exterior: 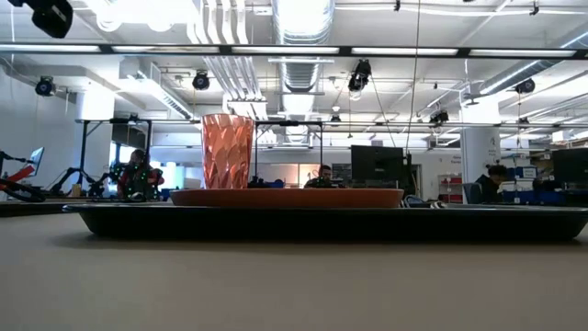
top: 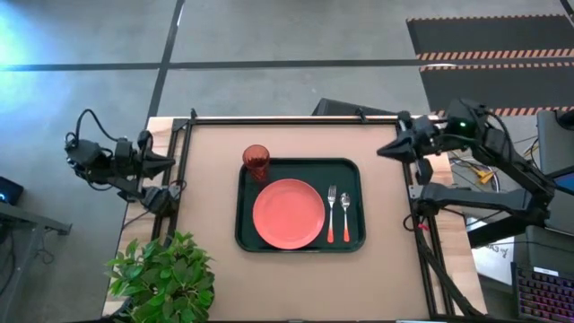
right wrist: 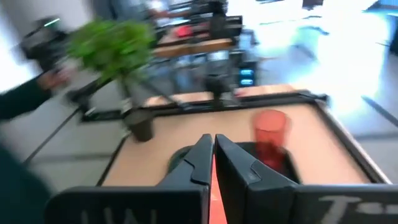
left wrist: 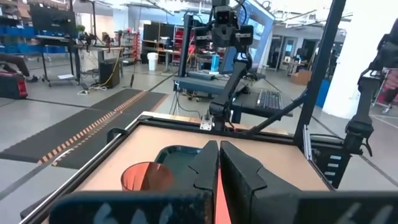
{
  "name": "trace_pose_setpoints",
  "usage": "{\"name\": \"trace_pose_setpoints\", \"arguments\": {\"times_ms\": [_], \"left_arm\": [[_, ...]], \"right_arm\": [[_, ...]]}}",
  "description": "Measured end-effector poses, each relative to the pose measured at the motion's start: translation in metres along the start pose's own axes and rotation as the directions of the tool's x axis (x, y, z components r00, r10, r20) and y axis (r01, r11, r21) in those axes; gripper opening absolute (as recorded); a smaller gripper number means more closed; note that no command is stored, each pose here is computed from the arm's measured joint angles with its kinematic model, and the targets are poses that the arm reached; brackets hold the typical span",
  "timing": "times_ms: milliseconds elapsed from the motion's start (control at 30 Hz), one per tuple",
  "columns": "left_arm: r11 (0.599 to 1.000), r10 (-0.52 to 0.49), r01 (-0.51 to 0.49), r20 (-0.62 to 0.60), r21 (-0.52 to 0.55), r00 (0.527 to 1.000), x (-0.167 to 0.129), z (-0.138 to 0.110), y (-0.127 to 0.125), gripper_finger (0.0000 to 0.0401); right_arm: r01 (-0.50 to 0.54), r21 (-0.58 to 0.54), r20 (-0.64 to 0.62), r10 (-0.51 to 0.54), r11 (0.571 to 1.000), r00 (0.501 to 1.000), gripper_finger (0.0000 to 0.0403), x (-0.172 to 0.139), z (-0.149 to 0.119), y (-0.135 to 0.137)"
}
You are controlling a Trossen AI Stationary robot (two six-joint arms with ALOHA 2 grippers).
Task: Pick and place plate/cup/fork/spoon on tray
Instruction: Adjust the black table tray
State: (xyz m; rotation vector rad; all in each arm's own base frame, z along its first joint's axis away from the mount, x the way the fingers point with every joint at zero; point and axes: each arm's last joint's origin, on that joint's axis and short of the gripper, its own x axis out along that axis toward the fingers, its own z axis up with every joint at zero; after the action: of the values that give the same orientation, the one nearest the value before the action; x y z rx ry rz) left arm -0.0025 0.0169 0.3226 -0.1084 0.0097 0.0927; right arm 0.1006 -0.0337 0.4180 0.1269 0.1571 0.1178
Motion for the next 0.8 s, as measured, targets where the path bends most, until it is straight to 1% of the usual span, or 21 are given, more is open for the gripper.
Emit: {"name": "trace_pose_setpoints", "arguments": {"times_ms": [33, 100, 133, 233, 300, 400, 467, 500, 533, 567, 600, 667, 733, 800], "left_arm": [[1.0, 0.0, 0.0, -0.004, 0.003, 1.0, 0.001, 0.0, 0.0, 0.0], [1.0, 0.002, -0.002, -0.012, 0.015, 1.0, 0.003, 0.0, -0.002, 0.0], [1.0, 0.003, -0.002, -0.017, 0.03, 1.0, 0.004, 0.0, -0.002, 0.0], [0.999, 0.015, -0.014, -0.026, 0.042, 1.0, 0.007, 0.0, -0.004, 0.0], [0.999, 0.018, -0.017, -0.03, 0.045, 0.999, 0.008, 0.001, -0.004, 0.0], [0.999, 0.018, -0.017, -0.031, 0.044, 0.999, 0.009, 0.001, -0.005, 0.0], [0.999, 0.018, -0.017, -0.03, 0.04, 0.999, 0.009, 0.001, -0.005, 0.0], [0.999, 0.018, -0.017, -0.03, 0.04, 0.999, 0.009, 0.001, -0.005, 0.0], [0.999, 0.018, -0.017, -0.03, 0.04, 0.999, 0.009, 0.001, -0.005, 0.0], [0.999, 0.018, -0.017, -0.031, 0.04, 0.999, 0.009, 0.001, -0.005, 0.0], [0.999, 0.018, -0.017, -0.03, 0.04, 0.999, 0.009, 0.001, -0.005, 0.0], [0.999, 0.017, -0.016, -0.031, 0.039, 0.999, 0.009, 0.001, -0.005, 0.0], [0.999, 0.016, -0.015, -0.031, 0.039, 0.999, 0.009, 0.001, -0.005, 0.0], [0.999, 0.016, -0.015, -0.031, 0.039, 0.999, 0.009, 0.001, -0.005, 0.0]], "right_arm": [[0.039, 0.05, -0.024, -0.037, 0.998, 0.999, 0.0009, 0.006, -0.003, -0.005], [0.082, 0.141, -0.103, -0.068, 0.987, 0.992, 0.0009, 0.027, -0.012, -0.021], [0.091, 0.17, -0.141, -0.067, 0.981, 0.988, 0.0009, 0.038, -0.017, -0.029], [0.096, 0.206, -0.194, -0.056, 0.974, 0.979, 0.0009, 0.061, -0.029, -0.044], [0.111, 0.217, -0.246, -0.056, 0.97, 0.968, 0.0009, 0.079, -0.039, -0.057], [0.113, 0.193, -0.254, -0.061, 0.975, 0.965, 0.0009, 0.103, -0.042, -0.076], [0.129, 0.191, -0.306, -0.066, 0.973, 0.95, 0.0009, 0.121, -0.053, -0.091], [0.127, 0.186, -0.315, -0.064, 0.974, 0.947, 0.0009, 0.128, -0.055, -0.097], [0.12, 0.17, -0.292, -0.066, 0.978, 0.954, 0.0009, 0.135, -0.051, -0.102], [0.119, 0.151, -0.271, -0.075, 0.981, 0.96, 0.0009, 0.14, -0.045, -0.109], [0.126, 0.143, -0.285, -0.081, 0.982, 0.955, 0.0009, 0.145, -0.047, -0.116], [0.136, 0.145, -0.35, -0.078, 0.98, 0.933, 0.0009, 0.155, -0.058, -0.129], [0.171, 0.134, -0.361, -0.113, 0.976, 0.926, 0.0009, 0.162, -0.062, -0.147], [0.208, 0.187, -0.413, -0.115, 0.96, 0.903, 0.0009, 0.164, -0.072, -0.162]]}}
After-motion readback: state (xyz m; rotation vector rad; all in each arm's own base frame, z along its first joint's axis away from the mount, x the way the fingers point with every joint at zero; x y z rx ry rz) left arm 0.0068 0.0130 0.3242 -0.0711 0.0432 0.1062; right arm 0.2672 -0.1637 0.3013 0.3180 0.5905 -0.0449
